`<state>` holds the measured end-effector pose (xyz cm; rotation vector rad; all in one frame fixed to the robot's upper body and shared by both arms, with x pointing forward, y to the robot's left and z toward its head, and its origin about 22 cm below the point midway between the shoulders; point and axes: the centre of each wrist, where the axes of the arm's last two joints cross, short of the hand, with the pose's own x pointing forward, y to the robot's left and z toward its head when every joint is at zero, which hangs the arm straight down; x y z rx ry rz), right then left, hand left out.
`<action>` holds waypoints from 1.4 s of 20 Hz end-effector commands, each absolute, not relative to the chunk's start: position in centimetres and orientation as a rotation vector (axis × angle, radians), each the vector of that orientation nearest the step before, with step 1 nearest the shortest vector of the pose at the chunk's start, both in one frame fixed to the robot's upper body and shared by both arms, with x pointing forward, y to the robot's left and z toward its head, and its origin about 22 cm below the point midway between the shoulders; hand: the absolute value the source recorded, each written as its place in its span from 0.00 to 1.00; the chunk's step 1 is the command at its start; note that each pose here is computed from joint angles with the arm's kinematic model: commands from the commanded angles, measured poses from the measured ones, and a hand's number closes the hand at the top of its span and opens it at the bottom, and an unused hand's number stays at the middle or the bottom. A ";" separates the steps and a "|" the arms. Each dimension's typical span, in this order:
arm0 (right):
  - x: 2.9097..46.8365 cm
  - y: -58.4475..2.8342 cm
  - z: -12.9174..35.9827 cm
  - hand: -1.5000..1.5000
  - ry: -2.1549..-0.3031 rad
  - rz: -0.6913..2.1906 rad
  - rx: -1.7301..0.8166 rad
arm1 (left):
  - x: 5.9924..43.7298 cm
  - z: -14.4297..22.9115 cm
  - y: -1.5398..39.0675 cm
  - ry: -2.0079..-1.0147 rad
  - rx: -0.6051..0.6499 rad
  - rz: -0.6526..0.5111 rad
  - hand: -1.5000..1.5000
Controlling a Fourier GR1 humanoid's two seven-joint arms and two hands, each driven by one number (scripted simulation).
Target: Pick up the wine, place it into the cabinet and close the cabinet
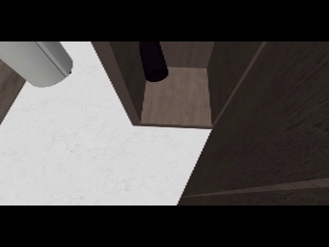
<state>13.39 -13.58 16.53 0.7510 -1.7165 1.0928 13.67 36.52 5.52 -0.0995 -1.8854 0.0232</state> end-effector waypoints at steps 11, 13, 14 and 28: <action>14.4 -9.1 15.8 1.00 -1.704 0.934 0.891 | 14.1 6.3 37.6 -1.904 -0.156 0.000 1.00; 14.7 -9.1 15.5 1.00 -1.682 0.929 0.895 | 14.2 6.4 37.4 -1.885 -0.189 -0.020 1.00; 15.0 -9.3 15.2 1.00 -1.684 0.891 0.893 | 13.9 6.0 37.6 -1.886 -0.175 -0.001 1.00; 17.8 -10.6 15.8 1.00 -1.755 0.891 0.764 | 14.7 6.7 37.3 -1.903 -0.226 -0.040 1.00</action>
